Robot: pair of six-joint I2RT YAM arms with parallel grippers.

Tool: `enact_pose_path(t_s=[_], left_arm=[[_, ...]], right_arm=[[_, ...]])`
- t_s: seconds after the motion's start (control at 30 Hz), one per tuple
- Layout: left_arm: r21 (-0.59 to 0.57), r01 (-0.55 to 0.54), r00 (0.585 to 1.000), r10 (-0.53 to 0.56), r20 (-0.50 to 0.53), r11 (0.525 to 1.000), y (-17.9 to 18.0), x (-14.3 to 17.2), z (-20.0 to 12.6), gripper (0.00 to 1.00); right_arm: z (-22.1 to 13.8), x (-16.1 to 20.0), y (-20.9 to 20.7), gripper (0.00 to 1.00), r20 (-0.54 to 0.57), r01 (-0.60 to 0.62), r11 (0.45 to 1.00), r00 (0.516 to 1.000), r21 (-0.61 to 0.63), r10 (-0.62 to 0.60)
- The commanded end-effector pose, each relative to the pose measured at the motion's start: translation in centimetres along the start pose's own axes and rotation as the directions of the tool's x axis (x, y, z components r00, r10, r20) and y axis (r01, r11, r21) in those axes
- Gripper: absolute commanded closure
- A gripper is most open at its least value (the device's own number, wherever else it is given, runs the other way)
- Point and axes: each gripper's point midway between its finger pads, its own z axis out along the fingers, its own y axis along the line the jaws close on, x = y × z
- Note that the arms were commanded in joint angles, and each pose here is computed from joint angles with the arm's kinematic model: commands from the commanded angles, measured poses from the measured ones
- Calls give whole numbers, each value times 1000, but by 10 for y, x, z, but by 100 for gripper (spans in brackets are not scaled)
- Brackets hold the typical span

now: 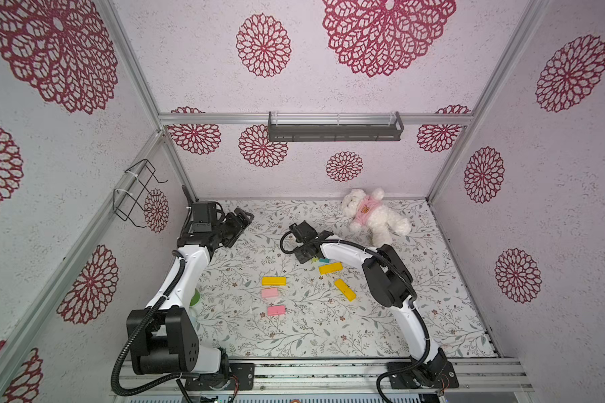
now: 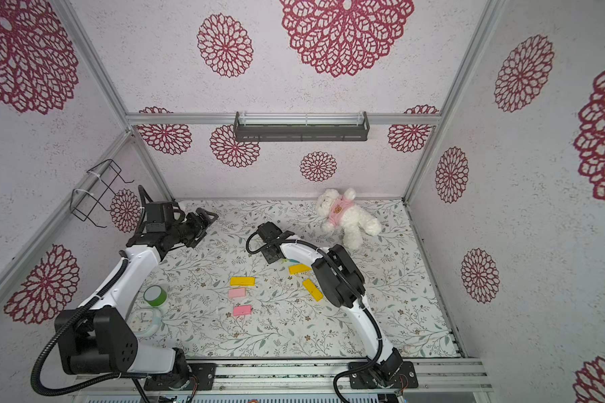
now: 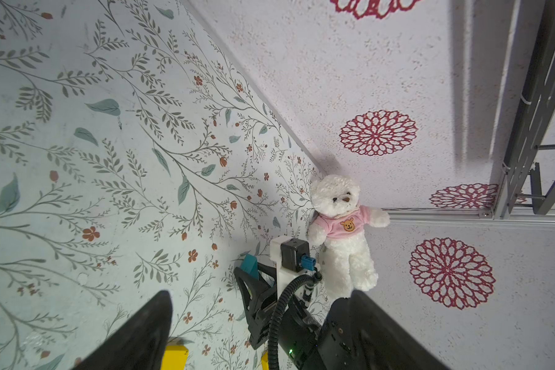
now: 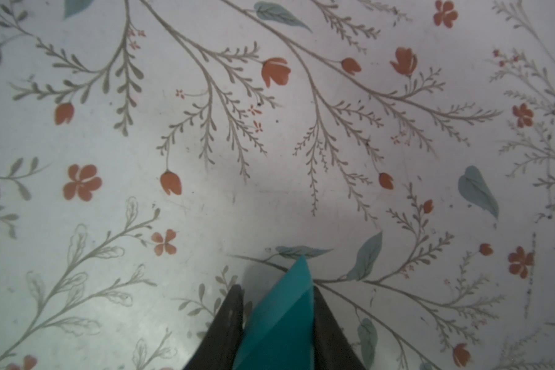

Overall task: Assemble a carrot with building blocks
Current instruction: Assemble the building block at the center of the board.

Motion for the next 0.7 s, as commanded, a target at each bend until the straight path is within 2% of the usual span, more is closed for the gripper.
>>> enact_pose_path(t_s=[0.0,0.67], left_arm=[[28,-7,1000,7,15,1000,-7,-5,0,12],[30,-6,1000,6,10,1000,-7,-4,1,12]], right_arm=[[-17,-4,2,68,9,21,999,1000,-30,-21],[-20,12,15,68,-9,102,992,995,-74,-103]])
